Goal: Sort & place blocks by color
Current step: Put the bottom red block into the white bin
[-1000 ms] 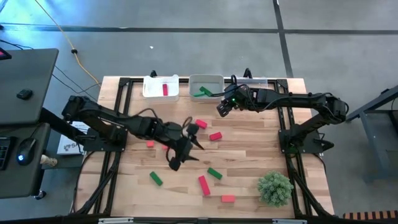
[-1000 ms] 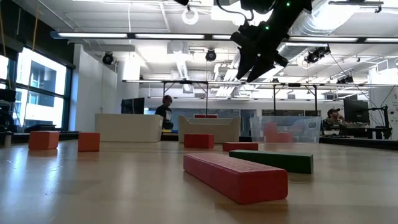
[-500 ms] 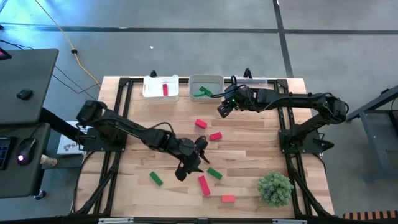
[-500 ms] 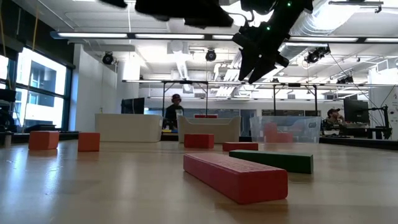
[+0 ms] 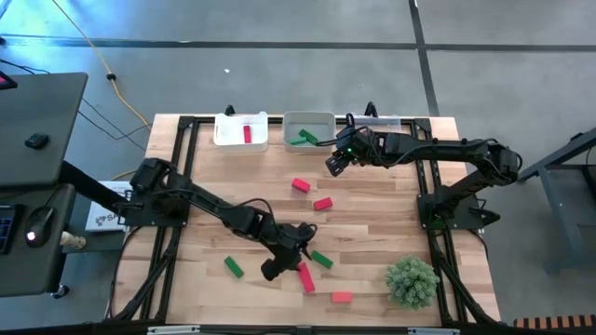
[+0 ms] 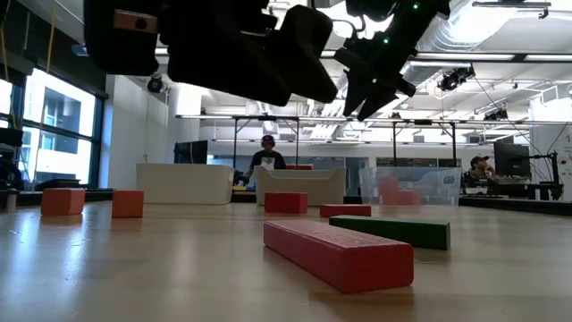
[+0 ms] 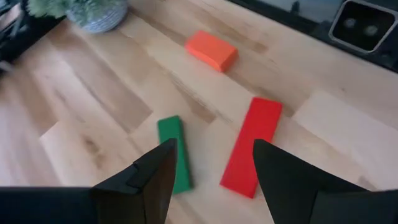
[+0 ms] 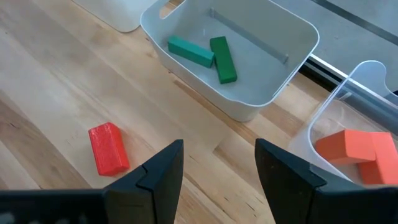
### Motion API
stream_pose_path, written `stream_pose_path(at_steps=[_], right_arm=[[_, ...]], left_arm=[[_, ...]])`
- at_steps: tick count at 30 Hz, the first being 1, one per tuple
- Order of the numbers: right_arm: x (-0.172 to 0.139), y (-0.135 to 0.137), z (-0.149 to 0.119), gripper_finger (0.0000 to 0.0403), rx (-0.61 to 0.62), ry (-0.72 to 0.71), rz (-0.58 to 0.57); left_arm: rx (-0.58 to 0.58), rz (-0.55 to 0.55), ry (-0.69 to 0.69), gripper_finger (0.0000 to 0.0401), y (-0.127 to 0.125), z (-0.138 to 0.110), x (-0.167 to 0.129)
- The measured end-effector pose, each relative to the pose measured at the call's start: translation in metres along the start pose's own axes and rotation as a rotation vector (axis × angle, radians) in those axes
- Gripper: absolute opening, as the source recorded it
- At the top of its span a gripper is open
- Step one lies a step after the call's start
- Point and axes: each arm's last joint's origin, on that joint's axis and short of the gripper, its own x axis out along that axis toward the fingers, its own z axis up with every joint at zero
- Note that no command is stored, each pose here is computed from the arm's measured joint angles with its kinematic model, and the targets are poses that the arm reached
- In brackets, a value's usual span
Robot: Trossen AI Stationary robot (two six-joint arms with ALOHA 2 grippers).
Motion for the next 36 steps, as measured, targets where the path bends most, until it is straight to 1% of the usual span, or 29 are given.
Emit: stream_pose_path(at_steps=[8, 13, 15, 18, 22, 26, 28, 31, 36], right_arm=[[0.0, 0.0, 0.0, 0.0188, -0.001, 0.001, -0.001], [0.0, 0.0, 0.0, 0.0188, 0.0, 0.001, -0.001], [0.0, 0.0, 0.0, 0.0188, 0.0, 0.002, 0.0], [0.0, 0.001, -0.001, 0.0188, 0.054, 0.029, 0.039], [-0.002, 0.006, -0.007, 0.0188, 0.141, 0.125, 0.134], [-0.009, 0.021, -0.017, 0.0188, 0.157, 0.192, 0.222], [-0.013, 0.029, -0.022, 0.0188, 0.153, 0.204, 0.243], [-0.019, 0.041, -0.03, 0.0188, 0.159, 0.215, 0.263], [-0.031, 0.059, -0.044, 0.0188, 0.219, 0.231, 0.28]], left_arm=[[0.002, -0.022, 0.016, 0.02, -0.004, -0.005, 0.01], [0.072, -0.027, 0.01, 0.02, -0.004, -0.005, 0.01], [0.074, -0.025, 0.01, 0.02, -0.003, -0.005, 0.009], [0.002, -0.01, 0.021, 0.02, -0.003, -0.006, 0.009], [-0.176, 0.023, 0.061, 0.02, -0.002, -0.005, 0.002], [-0.311, 0.075, 0.168, 0.02, -0.003, -0.007, -0.012], [-0.351, 0.084, 0.22, 0.02, -0.004, -0.009, -0.021], [-0.377, 0.12, 0.283, 0.02, -0.005, -0.009, -0.032], [-0.42, 0.178, 0.4, 0.02, -0.007, -0.016, -0.044]])
